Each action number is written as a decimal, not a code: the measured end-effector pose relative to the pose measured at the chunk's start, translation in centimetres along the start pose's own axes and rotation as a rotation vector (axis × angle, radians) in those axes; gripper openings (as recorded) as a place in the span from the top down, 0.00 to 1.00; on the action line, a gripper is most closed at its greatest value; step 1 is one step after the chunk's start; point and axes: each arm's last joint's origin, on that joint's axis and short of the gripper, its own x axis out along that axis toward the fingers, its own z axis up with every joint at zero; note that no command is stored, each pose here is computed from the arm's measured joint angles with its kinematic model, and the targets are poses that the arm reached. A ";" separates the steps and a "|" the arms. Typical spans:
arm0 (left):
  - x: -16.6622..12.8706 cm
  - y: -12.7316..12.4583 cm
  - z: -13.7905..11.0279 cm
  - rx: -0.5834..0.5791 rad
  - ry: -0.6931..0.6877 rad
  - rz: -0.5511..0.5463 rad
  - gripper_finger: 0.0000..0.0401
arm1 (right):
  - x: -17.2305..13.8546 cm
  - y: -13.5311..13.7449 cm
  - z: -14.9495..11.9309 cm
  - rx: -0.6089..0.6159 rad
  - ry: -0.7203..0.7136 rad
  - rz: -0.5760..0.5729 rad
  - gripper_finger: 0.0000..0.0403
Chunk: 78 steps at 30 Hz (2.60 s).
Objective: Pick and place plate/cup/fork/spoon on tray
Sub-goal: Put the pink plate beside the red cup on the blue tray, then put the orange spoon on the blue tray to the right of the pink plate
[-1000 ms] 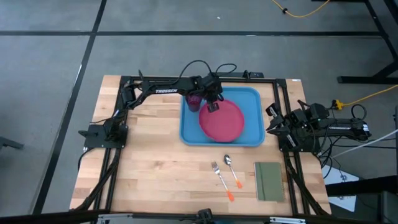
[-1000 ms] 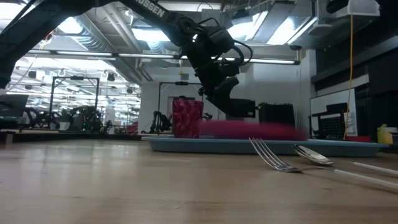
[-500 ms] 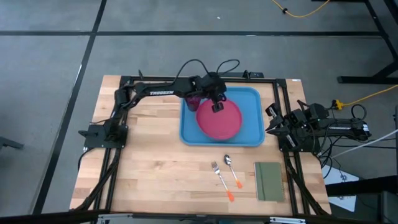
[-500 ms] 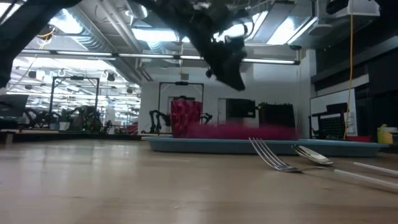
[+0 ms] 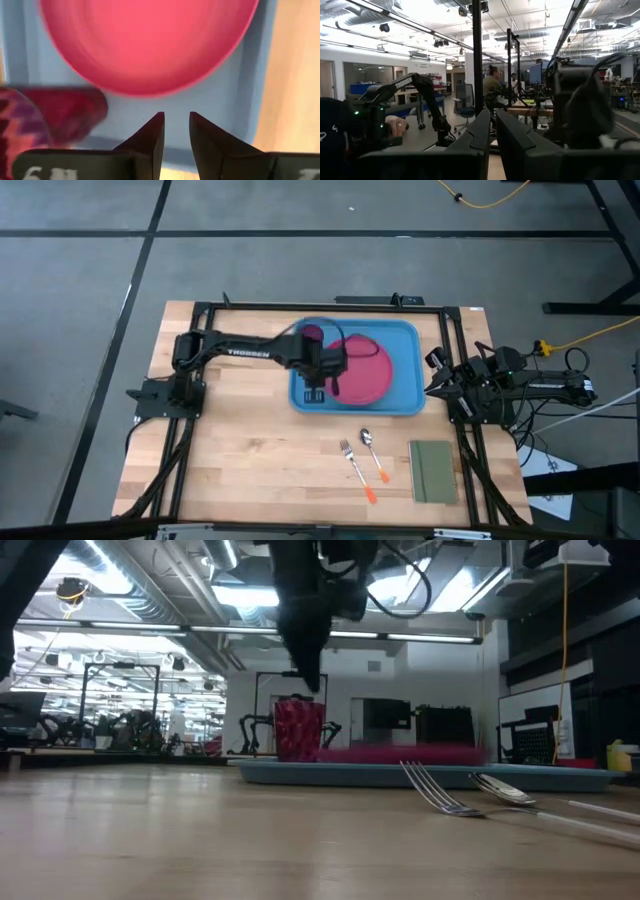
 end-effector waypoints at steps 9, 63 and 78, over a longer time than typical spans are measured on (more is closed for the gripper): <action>3.5 -1.3 -1.8 -0.032 0.035 0.037 0.80 | 0.0 0.0 0.0 -0.002 0.000 0.000 0.91; -1.9 -3.7 -8.3 -0.098 0.520 0.277 0.80 | 0.0 -0.1 -0.5 -0.032 0.047 -0.009 0.91; -9.8 -1.4 -20.9 -0.337 0.077 0.201 0.79 | 0.0 -0.1 -0.4 -0.039 0.034 -0.032 0.91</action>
